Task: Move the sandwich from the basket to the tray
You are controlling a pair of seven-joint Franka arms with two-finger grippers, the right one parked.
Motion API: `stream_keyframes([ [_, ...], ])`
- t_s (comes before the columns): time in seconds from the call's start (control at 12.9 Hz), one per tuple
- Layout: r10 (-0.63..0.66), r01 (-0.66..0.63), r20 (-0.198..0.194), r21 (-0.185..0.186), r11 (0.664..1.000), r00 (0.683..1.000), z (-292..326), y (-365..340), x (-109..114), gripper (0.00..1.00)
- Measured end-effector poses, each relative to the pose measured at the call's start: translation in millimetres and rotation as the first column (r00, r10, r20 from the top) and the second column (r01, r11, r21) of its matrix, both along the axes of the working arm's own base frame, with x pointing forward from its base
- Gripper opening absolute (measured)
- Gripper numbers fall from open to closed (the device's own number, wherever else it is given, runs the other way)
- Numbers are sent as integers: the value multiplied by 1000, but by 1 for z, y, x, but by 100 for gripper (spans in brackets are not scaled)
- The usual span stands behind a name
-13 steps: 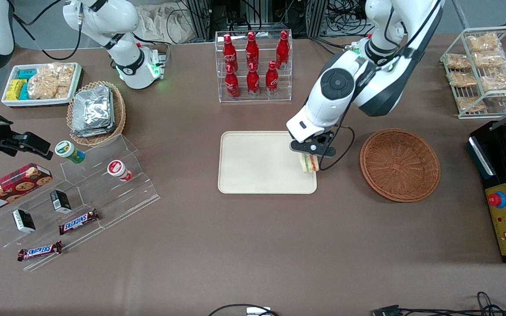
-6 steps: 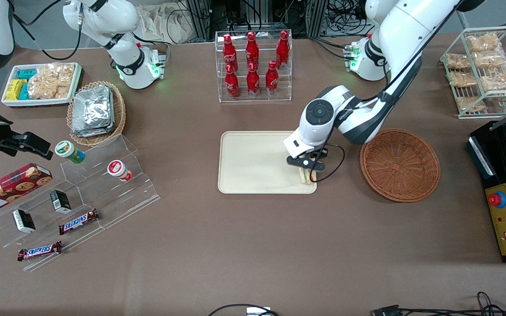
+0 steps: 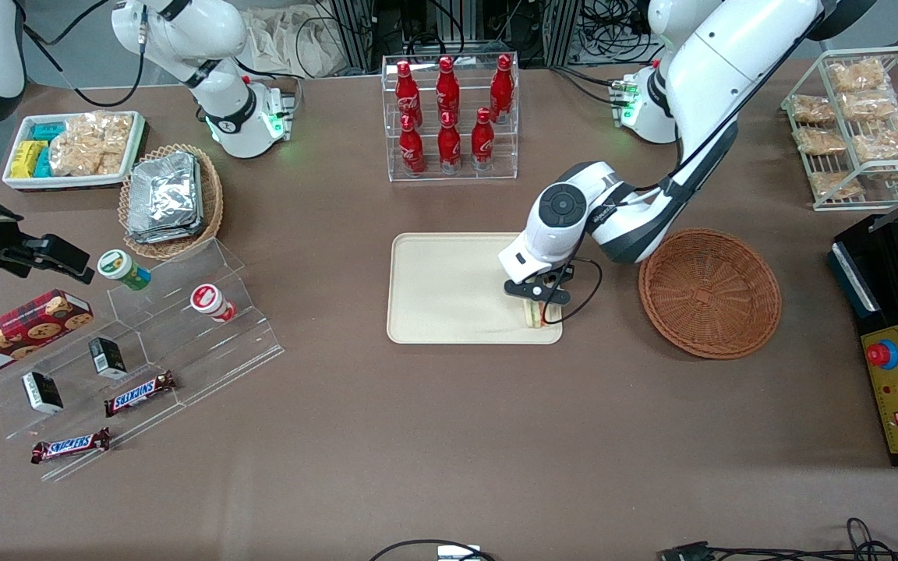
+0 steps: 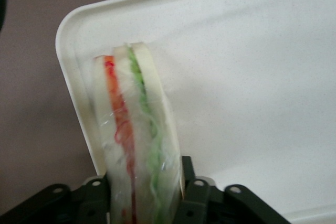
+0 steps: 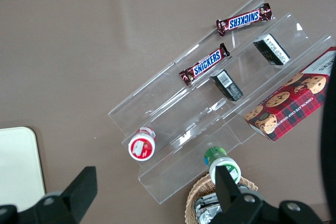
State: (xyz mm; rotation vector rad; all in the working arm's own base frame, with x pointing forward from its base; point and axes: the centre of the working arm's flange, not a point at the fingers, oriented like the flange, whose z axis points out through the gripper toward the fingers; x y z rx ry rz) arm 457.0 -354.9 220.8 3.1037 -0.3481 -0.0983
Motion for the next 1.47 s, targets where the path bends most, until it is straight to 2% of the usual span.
stream_keyframes([
  [0.31,11,-11,1,1,1000,1000,0,0,0,100],
  [0.7,18,-18,5,-1,1000,1000,2,-1,2,100],
  [0.85,32,-32,28,-10,999,999,14,-2,11,100],
  [0.93,40,-40,41,-2,999,998,27,-3,20,100],
  [1.16,100,-102,26,82,991,995,106,-9,49,100],
  [1.24,129,-132,34,102,986,991,144,-7,58,100],
  [1.47,233,-241,76,111,964,969,242,18,67,100],
])
